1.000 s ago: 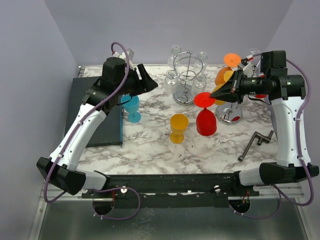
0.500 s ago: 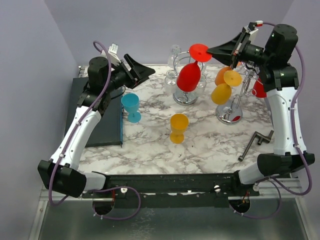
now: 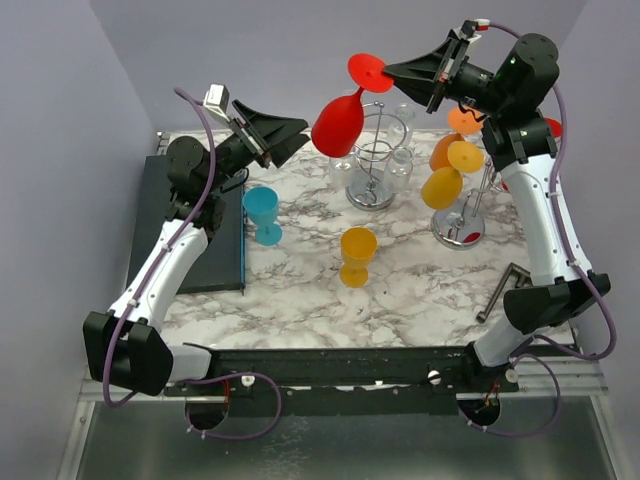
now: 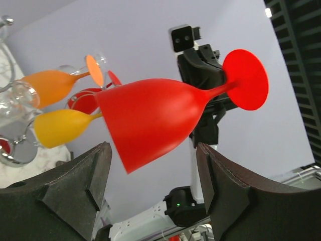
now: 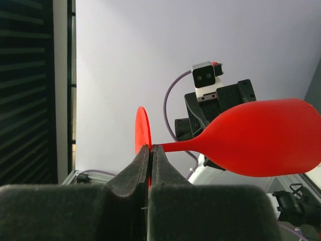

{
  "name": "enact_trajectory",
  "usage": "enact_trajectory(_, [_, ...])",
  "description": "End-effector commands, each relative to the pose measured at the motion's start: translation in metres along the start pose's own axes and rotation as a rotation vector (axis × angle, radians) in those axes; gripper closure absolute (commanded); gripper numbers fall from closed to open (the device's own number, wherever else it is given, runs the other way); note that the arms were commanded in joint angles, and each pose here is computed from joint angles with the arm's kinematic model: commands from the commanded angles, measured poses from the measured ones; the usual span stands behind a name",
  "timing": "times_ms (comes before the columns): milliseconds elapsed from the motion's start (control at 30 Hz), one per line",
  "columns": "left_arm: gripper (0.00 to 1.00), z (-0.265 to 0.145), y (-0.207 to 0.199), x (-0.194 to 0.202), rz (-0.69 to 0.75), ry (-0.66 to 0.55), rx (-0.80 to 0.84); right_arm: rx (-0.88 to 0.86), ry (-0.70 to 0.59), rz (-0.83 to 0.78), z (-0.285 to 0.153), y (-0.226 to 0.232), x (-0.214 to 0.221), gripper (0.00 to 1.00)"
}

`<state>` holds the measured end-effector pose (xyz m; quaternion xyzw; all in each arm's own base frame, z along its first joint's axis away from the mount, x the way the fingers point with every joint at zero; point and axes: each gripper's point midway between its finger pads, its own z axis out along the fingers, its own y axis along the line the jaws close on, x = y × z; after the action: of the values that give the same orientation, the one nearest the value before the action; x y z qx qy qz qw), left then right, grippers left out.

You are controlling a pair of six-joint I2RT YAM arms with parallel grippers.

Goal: Take the wine glass off the wine glass rack
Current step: Place the wine glass at the center of the board.

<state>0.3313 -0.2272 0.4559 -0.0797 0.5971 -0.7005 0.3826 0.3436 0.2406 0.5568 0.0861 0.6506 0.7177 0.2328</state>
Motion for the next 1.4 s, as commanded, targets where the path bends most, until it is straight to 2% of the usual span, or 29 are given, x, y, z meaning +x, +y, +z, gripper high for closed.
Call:
enact_trajectory(0, [0.25,-0.001,-0.023,0.001,0.005,0.022,0.114,-0.079,0.013,-0.022,0.014,0.022,0.007,0.99])
enact_trajectory(467, [0.26,-0.005,-0.035,0.004,-0.026,0.033,0.177,-0.117,0.019,0.011,0.021,0.016,0.007,1.0])
enact_trajectory(867, [0.4,-0.014,-0.067,0.005,-0.105,0.054,0.349,-0.172,0.05,0.049,0.036,0.01,0.008,0.99])
enact_trajectory(1100, [0.6,-0.018,-0.076,0.004,-0.117,0.052,0.375,-0.169,0.035,0.061,0.04,-0.002,0.004,0.99])
enact_trajectory(1200, [0.77,-0.019,-0.078,0.004,-0.116,0.047,0.379,-0.14,0.014,0.046,0.042,-0.008,0.001,0.99])
enact_trajectory(1367, [0.99,-0.02,-0.08,0.006,-0.1,0.051,0.378,-0.057,-0.065,-0.021,0.037,-0.023,-0.003,0.99])
